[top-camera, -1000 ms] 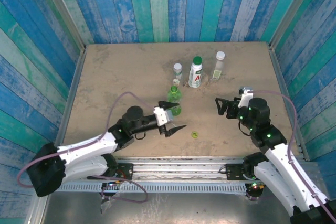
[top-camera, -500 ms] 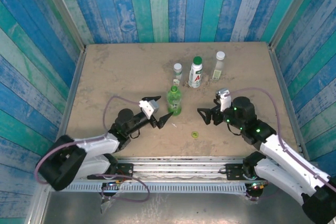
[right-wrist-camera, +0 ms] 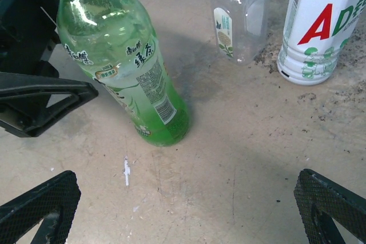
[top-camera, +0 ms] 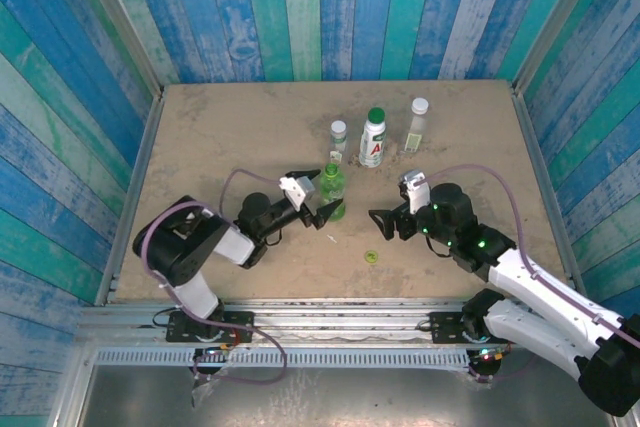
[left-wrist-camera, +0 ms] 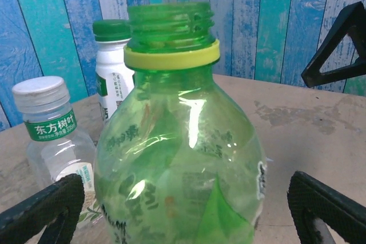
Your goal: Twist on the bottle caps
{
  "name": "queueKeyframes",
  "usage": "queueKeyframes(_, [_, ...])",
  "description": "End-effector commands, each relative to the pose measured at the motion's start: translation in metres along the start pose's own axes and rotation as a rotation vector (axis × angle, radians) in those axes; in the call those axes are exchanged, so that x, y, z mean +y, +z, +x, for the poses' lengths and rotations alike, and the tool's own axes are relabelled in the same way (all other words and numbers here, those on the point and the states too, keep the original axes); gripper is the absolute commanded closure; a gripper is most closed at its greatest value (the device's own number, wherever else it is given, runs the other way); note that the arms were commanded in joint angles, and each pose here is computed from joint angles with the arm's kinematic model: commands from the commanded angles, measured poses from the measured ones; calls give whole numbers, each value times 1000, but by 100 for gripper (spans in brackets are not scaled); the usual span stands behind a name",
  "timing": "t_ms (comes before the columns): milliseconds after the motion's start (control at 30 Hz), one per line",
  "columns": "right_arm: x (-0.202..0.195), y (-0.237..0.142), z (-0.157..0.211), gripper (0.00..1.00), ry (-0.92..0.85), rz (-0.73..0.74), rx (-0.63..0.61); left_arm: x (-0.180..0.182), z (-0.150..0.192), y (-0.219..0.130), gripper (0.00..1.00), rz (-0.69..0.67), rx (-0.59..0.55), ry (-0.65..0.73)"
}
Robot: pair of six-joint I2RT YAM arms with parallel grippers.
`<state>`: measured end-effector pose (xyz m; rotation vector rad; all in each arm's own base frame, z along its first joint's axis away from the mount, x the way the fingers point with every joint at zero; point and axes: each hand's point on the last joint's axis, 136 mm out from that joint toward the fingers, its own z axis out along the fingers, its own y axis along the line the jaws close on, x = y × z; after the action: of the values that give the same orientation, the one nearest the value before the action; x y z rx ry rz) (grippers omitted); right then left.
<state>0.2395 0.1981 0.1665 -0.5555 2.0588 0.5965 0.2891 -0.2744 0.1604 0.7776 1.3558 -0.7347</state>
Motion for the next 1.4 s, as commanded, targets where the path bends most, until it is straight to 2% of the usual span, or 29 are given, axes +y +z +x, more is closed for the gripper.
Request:
queueKeyframes(0, [-1, -4, -14, 0, 6, 18, -43, -2, -16, 7, 0, 37, -105, 22])
queueKeyframes(200, [-6, -5, -12, 0, 14, 48, -41, -6, -8, 13, 12, 74, -112, 13])
queueKeyframes(433, [-5, -1, -9, 0, 23, 39, -25, -10, -6, 15, 31, 102, -102, 8])
queueKeyframes(533, [-6, 0, -5, 1, 28, 41, -12, -11, -5, 15, 34, 109, -102, 5])
queueKeyframes(800, [5, 10, 28, 11, -28, 61, 104, -9, -12, 12, 37, 122, -128, -64])
queueKeyframes(1133, [23, 27, 96, 37, -122, 150, 323, -7, -8, 10, 36, 122, -117, -83])
queueKeyframes(1367, [36, 40, 124, 45, -88, 114, 401, -5, -4, 12, 36, 113, -100, -88])
